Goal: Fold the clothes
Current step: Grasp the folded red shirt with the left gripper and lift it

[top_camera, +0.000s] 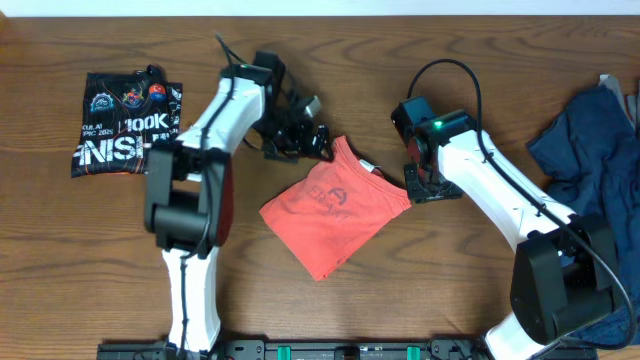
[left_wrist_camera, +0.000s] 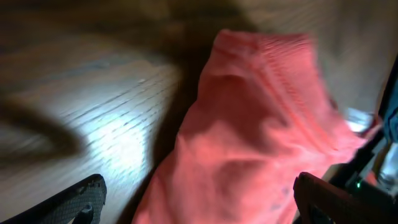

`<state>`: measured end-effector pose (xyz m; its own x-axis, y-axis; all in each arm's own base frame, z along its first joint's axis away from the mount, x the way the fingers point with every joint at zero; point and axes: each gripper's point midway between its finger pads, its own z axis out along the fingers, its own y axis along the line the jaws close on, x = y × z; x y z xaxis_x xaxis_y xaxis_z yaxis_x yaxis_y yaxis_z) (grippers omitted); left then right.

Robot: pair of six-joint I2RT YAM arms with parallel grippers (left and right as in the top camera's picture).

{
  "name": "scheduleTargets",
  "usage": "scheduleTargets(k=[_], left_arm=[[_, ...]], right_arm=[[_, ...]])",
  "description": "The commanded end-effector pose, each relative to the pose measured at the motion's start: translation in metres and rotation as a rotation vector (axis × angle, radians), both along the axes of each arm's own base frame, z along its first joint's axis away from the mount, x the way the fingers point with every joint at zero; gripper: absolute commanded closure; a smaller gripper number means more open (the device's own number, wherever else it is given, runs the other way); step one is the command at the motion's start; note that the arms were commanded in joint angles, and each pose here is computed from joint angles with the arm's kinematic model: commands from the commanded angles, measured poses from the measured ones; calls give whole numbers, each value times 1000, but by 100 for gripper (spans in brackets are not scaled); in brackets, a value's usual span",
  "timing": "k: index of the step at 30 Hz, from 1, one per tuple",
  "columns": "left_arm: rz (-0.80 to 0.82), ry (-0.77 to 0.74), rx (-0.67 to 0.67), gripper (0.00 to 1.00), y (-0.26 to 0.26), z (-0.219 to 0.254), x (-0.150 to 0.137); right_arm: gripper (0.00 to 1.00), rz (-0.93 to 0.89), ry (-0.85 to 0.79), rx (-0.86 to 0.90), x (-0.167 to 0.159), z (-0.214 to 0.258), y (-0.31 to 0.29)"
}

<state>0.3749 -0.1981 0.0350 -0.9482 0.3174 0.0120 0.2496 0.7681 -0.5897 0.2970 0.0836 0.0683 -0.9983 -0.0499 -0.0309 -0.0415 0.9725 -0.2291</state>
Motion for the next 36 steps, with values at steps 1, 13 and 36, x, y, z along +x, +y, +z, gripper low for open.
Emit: scheduleTargets(k=[1,13,36], left_arm=[[-53,49,-36,3,-13,-17,-12],[-161,206,13,56,-33,-38,-61],[602,-310,72,94,216,112,109]], right_arm=[[64,-29,-4,0,-1,1,-3],[64,-29,-6,-7,0,2,-4],[66,-146,-20,-33,4,3,-30]])
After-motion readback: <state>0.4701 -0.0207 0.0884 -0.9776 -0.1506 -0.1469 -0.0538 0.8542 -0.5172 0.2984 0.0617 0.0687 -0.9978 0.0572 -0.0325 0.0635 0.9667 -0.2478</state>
